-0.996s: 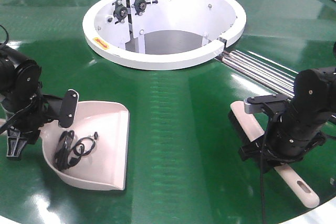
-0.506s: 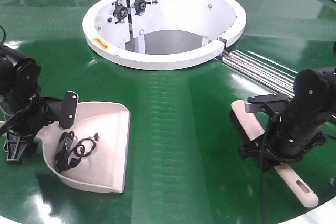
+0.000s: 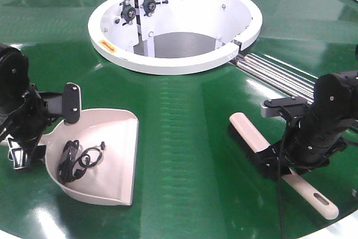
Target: Clean and inspect green conveyor with broom and dustpan
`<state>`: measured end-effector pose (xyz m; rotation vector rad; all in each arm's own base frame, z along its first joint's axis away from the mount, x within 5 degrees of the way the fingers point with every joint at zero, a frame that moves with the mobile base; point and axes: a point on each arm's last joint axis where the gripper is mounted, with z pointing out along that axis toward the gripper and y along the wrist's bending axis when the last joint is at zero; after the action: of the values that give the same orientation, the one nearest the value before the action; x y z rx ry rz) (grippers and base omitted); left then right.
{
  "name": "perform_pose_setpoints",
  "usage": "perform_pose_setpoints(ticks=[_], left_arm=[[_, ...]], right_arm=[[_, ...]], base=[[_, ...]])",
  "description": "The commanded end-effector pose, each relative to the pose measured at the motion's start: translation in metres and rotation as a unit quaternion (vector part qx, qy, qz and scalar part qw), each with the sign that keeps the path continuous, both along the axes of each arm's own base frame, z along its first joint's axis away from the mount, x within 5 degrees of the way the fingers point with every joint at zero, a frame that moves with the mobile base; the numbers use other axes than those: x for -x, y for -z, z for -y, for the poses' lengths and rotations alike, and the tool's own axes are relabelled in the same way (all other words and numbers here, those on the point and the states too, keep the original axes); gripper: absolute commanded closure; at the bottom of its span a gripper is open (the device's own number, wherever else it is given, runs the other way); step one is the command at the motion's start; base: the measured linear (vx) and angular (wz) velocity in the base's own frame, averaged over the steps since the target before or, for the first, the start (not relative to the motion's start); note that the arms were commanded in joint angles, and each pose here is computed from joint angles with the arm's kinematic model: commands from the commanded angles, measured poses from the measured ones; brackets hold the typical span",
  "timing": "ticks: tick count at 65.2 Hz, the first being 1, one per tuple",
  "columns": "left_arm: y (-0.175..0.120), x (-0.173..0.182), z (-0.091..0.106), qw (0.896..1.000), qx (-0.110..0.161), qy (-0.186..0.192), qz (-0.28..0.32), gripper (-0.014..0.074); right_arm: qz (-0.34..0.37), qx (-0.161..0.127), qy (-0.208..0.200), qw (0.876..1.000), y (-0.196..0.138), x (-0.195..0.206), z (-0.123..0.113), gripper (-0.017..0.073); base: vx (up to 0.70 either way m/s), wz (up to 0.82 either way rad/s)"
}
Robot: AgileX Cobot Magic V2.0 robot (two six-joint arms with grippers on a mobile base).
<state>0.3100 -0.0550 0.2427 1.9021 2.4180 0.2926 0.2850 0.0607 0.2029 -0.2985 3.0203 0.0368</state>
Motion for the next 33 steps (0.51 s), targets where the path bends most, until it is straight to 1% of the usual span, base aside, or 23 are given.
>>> perform_pose_setpoints(ticks=[1,3,8,13,17,21,24,27,29,32,33], left_arm=[[-0.025,0.006,0.002,0.997,0.032,-0.051,0.044,0.0093],[-0.026,0.007,0.003,0.996,0.041,-0.069,0.045,0.0097],[-0.031,0.009,0.005,0.992,0.065,-0.099,0.053,0.0106],[-0.036,0.011,0.008,0.988,0.087,-0.114,0.062,0.0113],[-0.040,0.012,0.010,0.985,0.104,-0.118,0.070,0.0118],[-0.043,0.014,0.012,0.981,0.123,-0.133,0.070,0.0124],[-0.046,0.016,0.013,0.976,0.136,-0.153,0.073,0.0129],[-0.049,0.018,0.013,0.973,0.143,-0.163,0.080,0.0134],[-0.052,0.018,0.013,0.971,0.148,-0.166,0.088,0.0139],[-0.058,0.020,0.012,0.965,0.159,-0.184,0.102,0.0147],[-0.060,0.020,0.012,0.963,0.161,-0.186,0.106,0.0147]], right_arm=[[0.059,-0.007,-0.001,0.998,-0.029,-0.003,0.001,0.0112],[0.070,-0.007,-0.005,0.998,-0.035,-0.004,0.002,0.0113],[0.097,-0.012,-0.004,0.995,-0.051,-0.002,0.002,0.0112],[0.127,-0.017,-0.008,0.992,-0.068,0.000,0.002,0.0112],[0.157,-0.021,-0.015,0.987,-0.084,0.002,0.003,0.0112],[0.188,-0.027,-0.016,0.982,-0.099,0.006,0.003,0.0112],[0.220,-0.033,-0.016,0.975,-0.112,0.010,0.004,0.0112],[0.247,-0.038,-0.015,0.968,-0.122,0.014,0.005,0.0112],[0.273,-0.046,-0.014,0.961,-0.131,0.017,0.005,0.0112],[0.298,-0.051,-0.013,0.953,-0.140,0.022,0.006,0.0112],[0.312,-0.054,-0.013,0.948,-0.145,0.025,0.007,0.0112]], base=[[0.00,0.00],[0.00,0.00],[0.00,0.00],[0.00,0.00],[0.00,0.00],[0.00,0.00],[0.00,0.00],[0.00,0.00],[0.00,0.00],[0.00,0.00],[0.00,0.00]])
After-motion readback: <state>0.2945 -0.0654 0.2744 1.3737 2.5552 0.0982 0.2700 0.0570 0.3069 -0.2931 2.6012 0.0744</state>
